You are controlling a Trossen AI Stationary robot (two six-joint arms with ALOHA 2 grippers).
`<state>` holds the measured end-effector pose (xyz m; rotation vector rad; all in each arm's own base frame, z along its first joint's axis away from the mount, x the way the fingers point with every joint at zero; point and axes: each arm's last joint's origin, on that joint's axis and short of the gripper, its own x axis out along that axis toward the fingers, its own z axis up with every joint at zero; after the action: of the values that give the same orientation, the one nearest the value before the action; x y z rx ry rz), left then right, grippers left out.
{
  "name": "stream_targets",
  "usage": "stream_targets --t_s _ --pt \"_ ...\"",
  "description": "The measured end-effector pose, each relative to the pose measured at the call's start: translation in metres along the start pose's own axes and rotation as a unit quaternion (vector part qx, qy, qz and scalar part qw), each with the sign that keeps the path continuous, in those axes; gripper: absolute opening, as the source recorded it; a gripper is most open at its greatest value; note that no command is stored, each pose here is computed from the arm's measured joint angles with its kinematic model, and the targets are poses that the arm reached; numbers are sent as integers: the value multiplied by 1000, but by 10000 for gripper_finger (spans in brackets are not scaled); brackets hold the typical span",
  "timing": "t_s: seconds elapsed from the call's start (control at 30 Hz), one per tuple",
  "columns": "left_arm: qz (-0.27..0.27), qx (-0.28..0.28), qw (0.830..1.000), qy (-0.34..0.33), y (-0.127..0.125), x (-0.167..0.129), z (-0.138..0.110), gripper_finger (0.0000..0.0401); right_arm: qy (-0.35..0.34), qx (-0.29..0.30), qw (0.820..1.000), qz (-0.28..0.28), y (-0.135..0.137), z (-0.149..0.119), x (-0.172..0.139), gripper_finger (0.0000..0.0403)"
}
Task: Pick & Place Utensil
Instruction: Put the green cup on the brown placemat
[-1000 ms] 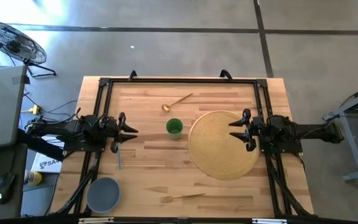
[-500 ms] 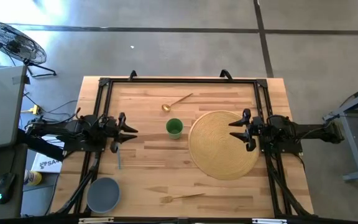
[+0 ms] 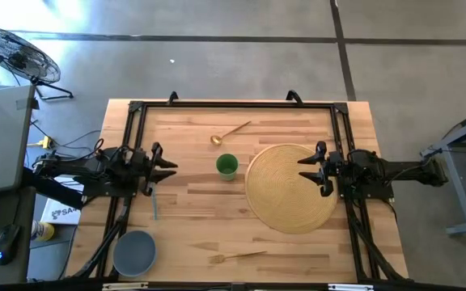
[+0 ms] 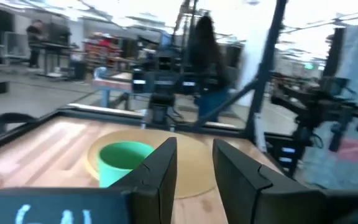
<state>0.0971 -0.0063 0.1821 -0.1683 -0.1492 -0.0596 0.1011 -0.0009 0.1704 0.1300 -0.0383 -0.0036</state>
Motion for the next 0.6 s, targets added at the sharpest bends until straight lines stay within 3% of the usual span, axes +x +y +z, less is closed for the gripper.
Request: stream_targets --t_s 0.2,0.5,0.6 --pt "-9 -26 1000 -10 -1 0 2 101 -5 0 1000 -2 0 1 0 197" --pt "-19 -36 999 -6 -1 0 2 101 -132 45 990 -24 1 24 -3 197" --pt "-19 -36 999 -11 -1 0 3 101 -182 59 978 -79 -2 32 -6 197"
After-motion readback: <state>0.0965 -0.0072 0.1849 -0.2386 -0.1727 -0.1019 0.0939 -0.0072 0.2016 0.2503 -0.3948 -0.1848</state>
